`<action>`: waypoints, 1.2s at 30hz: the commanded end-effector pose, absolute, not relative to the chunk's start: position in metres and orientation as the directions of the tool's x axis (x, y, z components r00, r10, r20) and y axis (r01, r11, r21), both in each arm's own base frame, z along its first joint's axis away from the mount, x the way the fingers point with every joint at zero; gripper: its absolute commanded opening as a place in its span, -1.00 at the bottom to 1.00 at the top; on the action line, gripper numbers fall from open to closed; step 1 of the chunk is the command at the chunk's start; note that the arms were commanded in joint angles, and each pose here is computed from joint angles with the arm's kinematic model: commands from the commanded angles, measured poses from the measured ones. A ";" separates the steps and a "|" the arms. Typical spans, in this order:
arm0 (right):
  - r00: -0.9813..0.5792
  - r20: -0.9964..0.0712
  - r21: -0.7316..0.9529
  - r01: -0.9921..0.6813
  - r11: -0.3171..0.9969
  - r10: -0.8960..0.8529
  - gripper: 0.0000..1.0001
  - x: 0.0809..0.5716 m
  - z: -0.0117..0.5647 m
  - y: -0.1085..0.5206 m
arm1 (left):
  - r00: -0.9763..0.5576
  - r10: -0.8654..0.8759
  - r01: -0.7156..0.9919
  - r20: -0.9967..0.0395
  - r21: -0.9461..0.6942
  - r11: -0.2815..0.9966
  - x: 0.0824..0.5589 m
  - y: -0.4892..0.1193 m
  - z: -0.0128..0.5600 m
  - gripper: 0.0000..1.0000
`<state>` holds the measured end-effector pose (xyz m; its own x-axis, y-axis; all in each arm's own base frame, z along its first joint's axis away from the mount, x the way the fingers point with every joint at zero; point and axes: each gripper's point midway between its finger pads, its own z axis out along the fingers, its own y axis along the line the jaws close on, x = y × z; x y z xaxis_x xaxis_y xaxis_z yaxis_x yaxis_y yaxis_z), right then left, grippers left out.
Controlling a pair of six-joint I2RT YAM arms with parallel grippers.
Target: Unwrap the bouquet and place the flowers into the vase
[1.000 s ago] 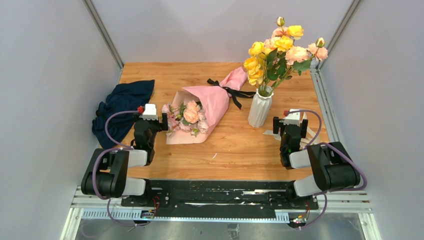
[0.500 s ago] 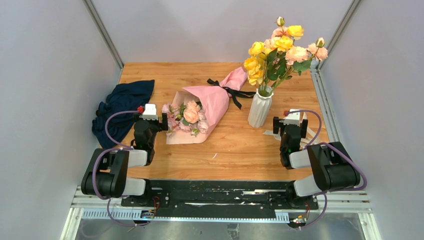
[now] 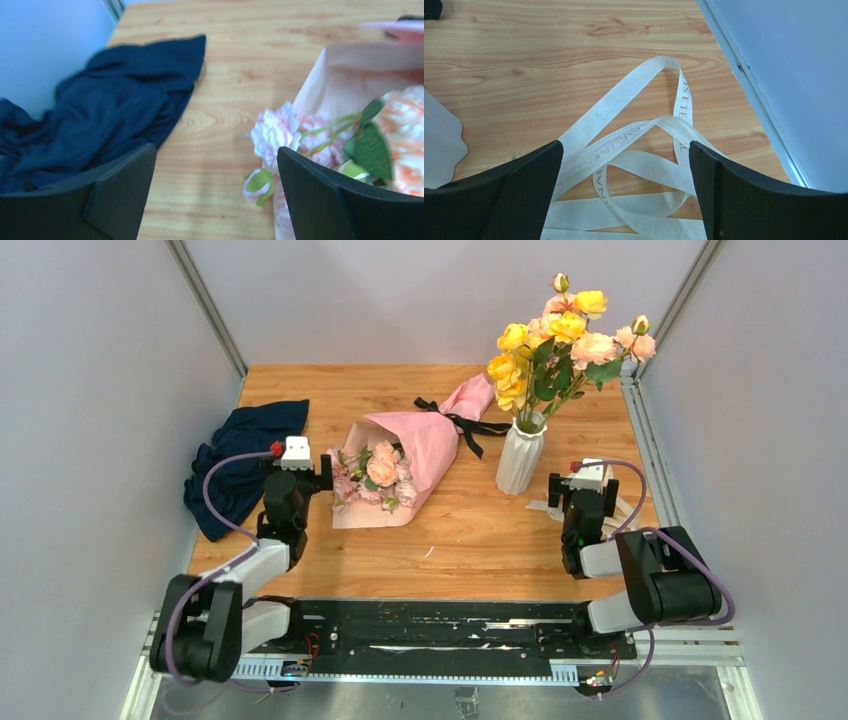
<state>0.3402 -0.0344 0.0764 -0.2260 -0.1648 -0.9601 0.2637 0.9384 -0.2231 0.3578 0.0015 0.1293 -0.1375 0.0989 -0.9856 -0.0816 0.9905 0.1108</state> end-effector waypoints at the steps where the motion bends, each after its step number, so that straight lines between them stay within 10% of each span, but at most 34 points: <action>1: -0.235 -0.961 -0.210 0.274 0.938 -0.146 1.00 0.346 0.083 -0.037 | -0.108 0.232 -0.100 -0.967 0.243 0.965 0.354 -0.011 0.180 1.00; 14: -0.333 -0.935 -0.241 0.349 0.906 -0.120 1.00 0.354 0.103 -0.050 | 0.023 0.011 0.225 -1.000 0.016 0.974 0.333 -0.111 0.275 1.00; 20: -0.158 -0.985 -0.051 0.673 0.738 0.075 1.00 0.324 0.152 -0.090 | -0.146 -0.160 0.154 -0.976 -0.182 0.971 0.327 -0.112 0.277 1.00; 31: -0.182 -0.931 0.176 0.534 0.827 0.316 0.97 0.307 0.180 -0.062 | -0.391 -0.372 0.381 -0.842 -0.516 0.767 0.321 -0.195 0.246 1.00; 33: -0.179 -0.924 0.209 0.506 0.837 0.339 0.46 0.305 0.177 -0.057 | -0.436 -0.392 0.398 -0.810 -0.564 0.723 0.323 -0.208 0.234 0.68; 36: -0.188 -0.905 0.240 0.518 0.821 0.383 -0.65 0.295 0.162 -0.054 | -0.483 -0.392 0.404 -0.783 -0.597 0.693 0.325 -0.220 0.220 -0.69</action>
